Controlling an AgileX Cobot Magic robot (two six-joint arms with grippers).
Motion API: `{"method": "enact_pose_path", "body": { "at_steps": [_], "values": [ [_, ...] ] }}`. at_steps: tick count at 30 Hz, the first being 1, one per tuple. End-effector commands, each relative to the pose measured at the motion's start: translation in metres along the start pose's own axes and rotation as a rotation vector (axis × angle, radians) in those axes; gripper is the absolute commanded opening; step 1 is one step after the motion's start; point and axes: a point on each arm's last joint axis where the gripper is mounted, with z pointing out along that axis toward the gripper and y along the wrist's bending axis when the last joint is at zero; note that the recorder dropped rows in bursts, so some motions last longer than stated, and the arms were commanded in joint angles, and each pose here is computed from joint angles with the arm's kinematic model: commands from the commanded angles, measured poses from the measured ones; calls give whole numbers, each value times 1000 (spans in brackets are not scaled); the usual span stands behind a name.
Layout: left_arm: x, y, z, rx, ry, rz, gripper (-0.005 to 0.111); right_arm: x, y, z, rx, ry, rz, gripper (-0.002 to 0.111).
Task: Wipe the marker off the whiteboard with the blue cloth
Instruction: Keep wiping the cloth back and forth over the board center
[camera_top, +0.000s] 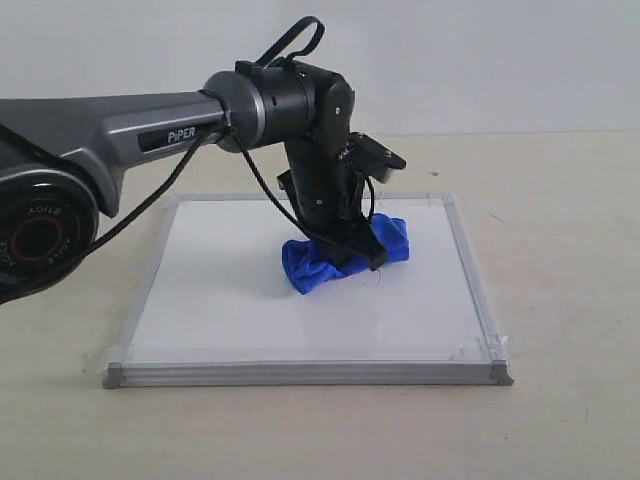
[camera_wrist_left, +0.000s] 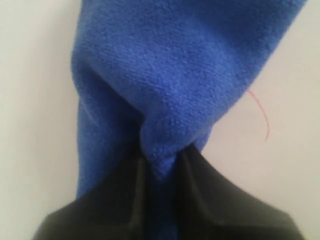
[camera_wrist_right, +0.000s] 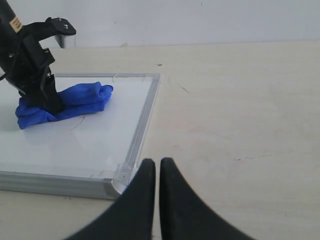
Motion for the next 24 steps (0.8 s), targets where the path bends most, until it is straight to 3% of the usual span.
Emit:
{"method": "enact_pose_path", "body": {
  "at_steps": [1, 3, 6, 8, 11, 13, 15, 17, 19, 20, 24],
  "values": [
    [7, -57, 22, 88, 162, 248, 4, -1, 0, 0, 2, -12, -3, 0],
    [2, -81, 14, 89, 145, 308, 4, -1, 0, 0, 2, -12, -3, 0],
    [-8, -88, 11, 44, 61, 363, 4, -1, 0, 0, 2, -12, -3, 0],
    [-14, -70, 6, -5, 8, 318, 4, -1, 0, 0, 2, -12, -3, 0],
    [-21, -22, -9, -48, -82, 174, 4, -1, 0, 0, 2, -12, -3, 0],
    [-20, 1, -16, -55, -97, 107, 4, -1, 0, 0, 2, -12, -3, 0],
    [-18, 7, -18, -55, -90, 81, 4, -1, 0, 0, 2, -12, -3, 0],
    [-20, -2, -16, -48, -81, 96, 4, -1, 0, 0, 2, -12, -3, 0],
    [-24, -19, -14, -8, -95, 122, 4, -1, 0, 0, 2, -12, -3, 0],
    [-26, -36, -12, 48, -100, 191, 4, -1, 0, 0, 2, -12, -3, 0],
    [-28, -65, -12, 137, -94, 234, 4, -1, 0, 0, 2, -12, -3, 0]
  ]
}}
